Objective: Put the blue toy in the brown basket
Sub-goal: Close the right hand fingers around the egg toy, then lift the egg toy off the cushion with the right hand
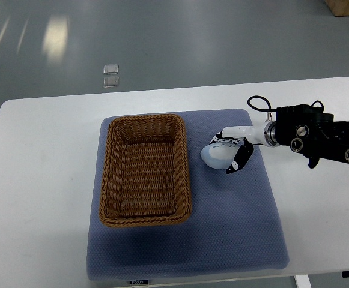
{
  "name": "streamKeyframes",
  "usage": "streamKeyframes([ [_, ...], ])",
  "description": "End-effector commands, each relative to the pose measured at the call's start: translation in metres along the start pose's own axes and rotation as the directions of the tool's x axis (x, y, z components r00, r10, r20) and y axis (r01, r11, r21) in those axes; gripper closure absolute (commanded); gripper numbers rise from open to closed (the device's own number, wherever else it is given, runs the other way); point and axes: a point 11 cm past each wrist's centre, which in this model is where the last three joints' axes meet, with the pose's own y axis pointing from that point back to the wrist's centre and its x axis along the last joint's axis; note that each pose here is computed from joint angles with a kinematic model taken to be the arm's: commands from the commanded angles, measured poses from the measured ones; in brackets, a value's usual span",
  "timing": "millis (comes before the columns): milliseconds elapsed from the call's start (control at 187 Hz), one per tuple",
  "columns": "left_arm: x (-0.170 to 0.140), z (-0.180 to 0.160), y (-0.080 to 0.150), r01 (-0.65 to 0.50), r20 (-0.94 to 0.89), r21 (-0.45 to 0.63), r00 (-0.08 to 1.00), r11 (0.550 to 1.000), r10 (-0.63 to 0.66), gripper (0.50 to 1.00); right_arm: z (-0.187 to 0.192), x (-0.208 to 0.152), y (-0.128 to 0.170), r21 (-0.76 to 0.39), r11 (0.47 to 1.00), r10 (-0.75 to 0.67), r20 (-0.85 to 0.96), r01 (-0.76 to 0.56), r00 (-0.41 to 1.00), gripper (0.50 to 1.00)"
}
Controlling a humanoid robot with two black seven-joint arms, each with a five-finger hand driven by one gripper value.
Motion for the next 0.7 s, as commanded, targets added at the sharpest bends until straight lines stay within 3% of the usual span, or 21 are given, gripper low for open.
streamKeyframes([
  [0, 0.0, 0.0, 0.0, 0.0, 0.0, 0.0, 1.0, 1.0, 0.0, 0.5, 0.003, 0.003, -0.001, -0.011, 1.0, 0.017, -0.014, -0.017, 1.0, 0.981],
  [5, 0.0, 0.0, 0.0, 0.0, 0.0, 0.001, 1.0, 1.0, 0.0, 0.5, 0.003, 0.003, -0.001, -0.012, 1.0, 0.018, -0.017, -0.019, 1.0, 1.0],
  [257, -0.001, 0.0, 0.0, 0.002, 0.0, 0.001, 1.0, 1.0, -0.002, 0.5, 0.007, 0.039, 0.023, -0.022, 0.997, 0.075, -0.024, -0.075, 0.997, 1.0],
  [487, -0.001, 0.0, 0.0, 0.002, 0.001, 0.002, 1.0, 1.0, -0.002, 0.5, -0.053, 0.084, 0.061, 0.111, 0.99, 0.095, -0.016, -0.093, 0.995, 1.0],
  [696, -0.001, 0.0, 0.0, 0.002, 0.001, 0.002, 1.0, 1.0, -0.002, 0.5, -0.119, 0.075, 0.049, 0.225, 0.974, 0.038, -0.064, -0.023, 0.997, 1.0],
])
